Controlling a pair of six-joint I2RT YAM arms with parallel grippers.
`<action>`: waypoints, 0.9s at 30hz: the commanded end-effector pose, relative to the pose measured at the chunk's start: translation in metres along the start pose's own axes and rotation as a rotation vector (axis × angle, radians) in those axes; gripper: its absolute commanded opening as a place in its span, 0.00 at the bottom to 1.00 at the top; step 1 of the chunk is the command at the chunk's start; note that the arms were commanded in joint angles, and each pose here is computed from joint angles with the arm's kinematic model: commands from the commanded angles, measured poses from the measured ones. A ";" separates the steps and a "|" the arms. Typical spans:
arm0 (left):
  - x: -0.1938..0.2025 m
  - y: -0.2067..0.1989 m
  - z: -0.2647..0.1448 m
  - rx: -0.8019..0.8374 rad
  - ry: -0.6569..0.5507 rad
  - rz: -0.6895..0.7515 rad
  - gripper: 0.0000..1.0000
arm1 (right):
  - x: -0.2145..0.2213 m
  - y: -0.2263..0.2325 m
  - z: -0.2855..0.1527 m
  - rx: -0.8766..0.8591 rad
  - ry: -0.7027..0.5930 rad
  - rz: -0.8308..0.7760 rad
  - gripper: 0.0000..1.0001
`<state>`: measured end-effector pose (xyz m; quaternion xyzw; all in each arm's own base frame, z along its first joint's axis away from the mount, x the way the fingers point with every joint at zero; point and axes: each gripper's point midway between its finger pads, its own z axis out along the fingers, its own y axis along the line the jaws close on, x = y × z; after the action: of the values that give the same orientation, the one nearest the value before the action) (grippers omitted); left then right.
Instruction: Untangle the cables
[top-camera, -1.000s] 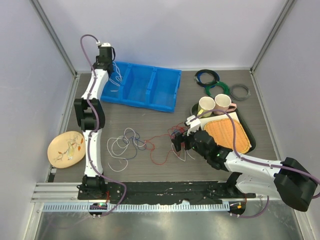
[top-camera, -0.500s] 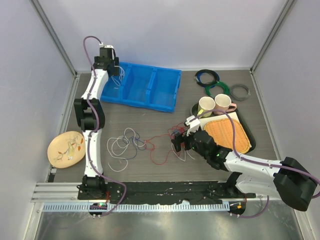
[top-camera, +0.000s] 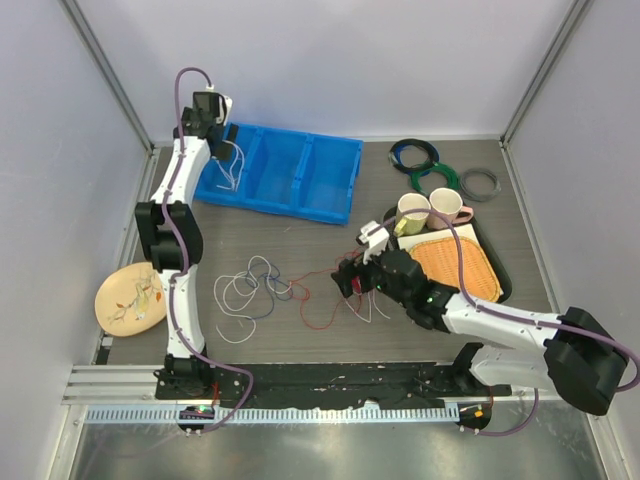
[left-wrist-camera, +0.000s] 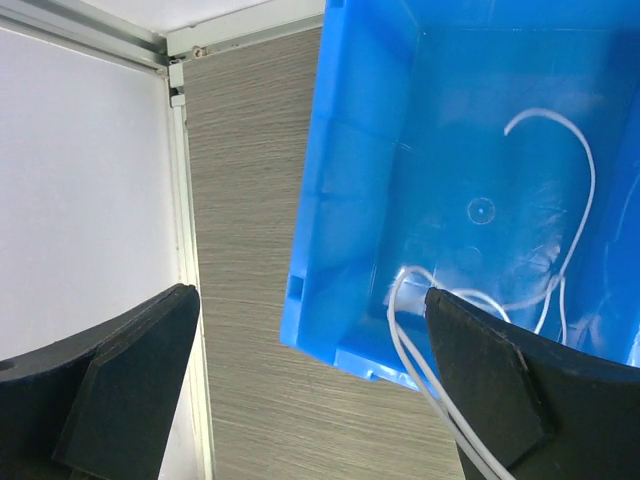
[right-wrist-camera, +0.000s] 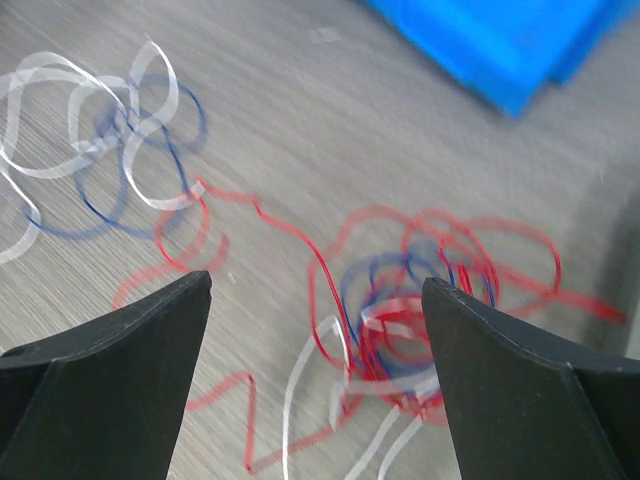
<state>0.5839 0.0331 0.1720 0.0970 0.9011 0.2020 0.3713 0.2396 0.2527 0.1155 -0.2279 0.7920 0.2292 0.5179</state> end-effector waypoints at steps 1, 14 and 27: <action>-0.024 0.015 -0.027 -0.016 -0.067 0.005 1.00 | -0.104 0.034 0.013 -0.108 -0.220 -0.066 0.92; -0.019 0.002 -0.021 0.046 -0.066 0.011 1.00 | -0.283 0.068 0.167 -0.402 -0.343 0.035 0.91; -0.014 0.011 -0.033 0.050 -0.080 0.041 1.00 | -0.289 0.071 0.286 -0.600 -0.491 0.187 0.84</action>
<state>0.5709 0.0248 0.1569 0.1306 0.9105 0.1743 0.3514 0.5340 0.4962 0.1979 -0.2241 0.6660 0.4665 0.5373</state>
